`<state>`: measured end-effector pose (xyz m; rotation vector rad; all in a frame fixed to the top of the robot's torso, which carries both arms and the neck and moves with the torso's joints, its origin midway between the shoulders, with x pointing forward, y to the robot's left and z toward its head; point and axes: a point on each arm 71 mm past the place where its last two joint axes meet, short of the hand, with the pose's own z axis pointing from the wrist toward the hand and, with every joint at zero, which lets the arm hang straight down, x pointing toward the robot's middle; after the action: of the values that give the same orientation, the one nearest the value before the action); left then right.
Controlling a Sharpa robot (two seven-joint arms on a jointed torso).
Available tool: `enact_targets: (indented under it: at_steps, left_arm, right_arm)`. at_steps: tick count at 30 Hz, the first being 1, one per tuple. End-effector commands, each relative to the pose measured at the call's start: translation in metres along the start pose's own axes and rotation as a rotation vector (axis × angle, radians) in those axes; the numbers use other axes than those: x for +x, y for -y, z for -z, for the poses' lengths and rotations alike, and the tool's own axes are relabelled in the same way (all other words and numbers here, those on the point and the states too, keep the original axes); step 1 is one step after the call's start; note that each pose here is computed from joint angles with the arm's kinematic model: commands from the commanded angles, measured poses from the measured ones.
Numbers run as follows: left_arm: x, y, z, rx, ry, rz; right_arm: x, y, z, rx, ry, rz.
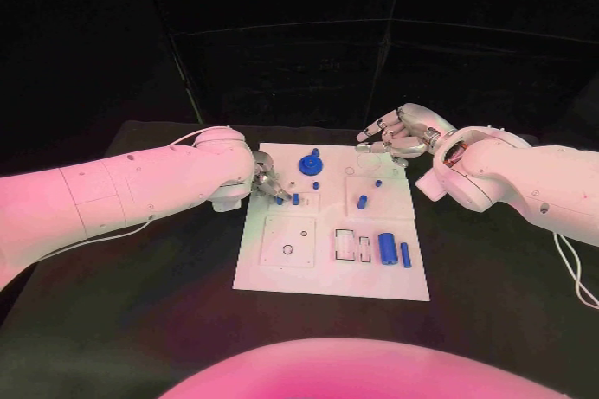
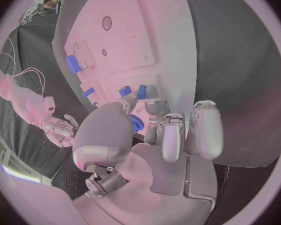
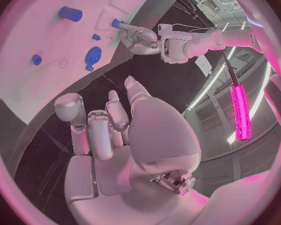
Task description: Assemble the parts on the task board
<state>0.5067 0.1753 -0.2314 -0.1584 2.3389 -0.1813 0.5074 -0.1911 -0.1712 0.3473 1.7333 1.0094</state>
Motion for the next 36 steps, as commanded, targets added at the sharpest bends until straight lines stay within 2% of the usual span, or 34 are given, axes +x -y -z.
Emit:
enact_targets:
  at_steps: [1, 7, 12, 24, 27, 31, 36]
  left_arm:
    - [0.0012, -0.0037, 0.0002, -0.015, 0.015, -0.002]
    - [-0.0044, -0.0039, 0.0039, 0.022, 0.075, 0.030]
    - [-0.0099, -0.0043, 0.0070, 0.087, 0.120, 0.115]
    - [-0.0187, -0.0113, 0.0096, 0.173, 0.167, 0.272]
    - [-0.0216, -0.0075, 0.0115, 0.247, 0.199, 0.291]
    - [-0.0253, 0.0031, 0.0142, 0.366, 0.249, 0.300]
    - [-0.0322, 0.0223, 0.0167, 0.567, 0.368, 0.266]
  right_arm:
    - [0.000, -0.002, 0.000, -0.012, -0.002, -0.002]
    - [-0.001, -0.001, -0.001, -0.011, 0.001, -0.001]
    - [-0.001, -0.001, -0.002, -0.011, 0.000, -0.001]
    - [0.000, -0.001, -0.003, -0.009, -0.003, 0.000]
    - [-0.001, 0.000, -0.002, -0.008, -0.003, 0.000]
    - [-0.001, 0.000, -0.002, -0.008, -0.003, 0.000]
    - [0.000, 0.000, -0.003, -0.009, -0.003, 0.000]
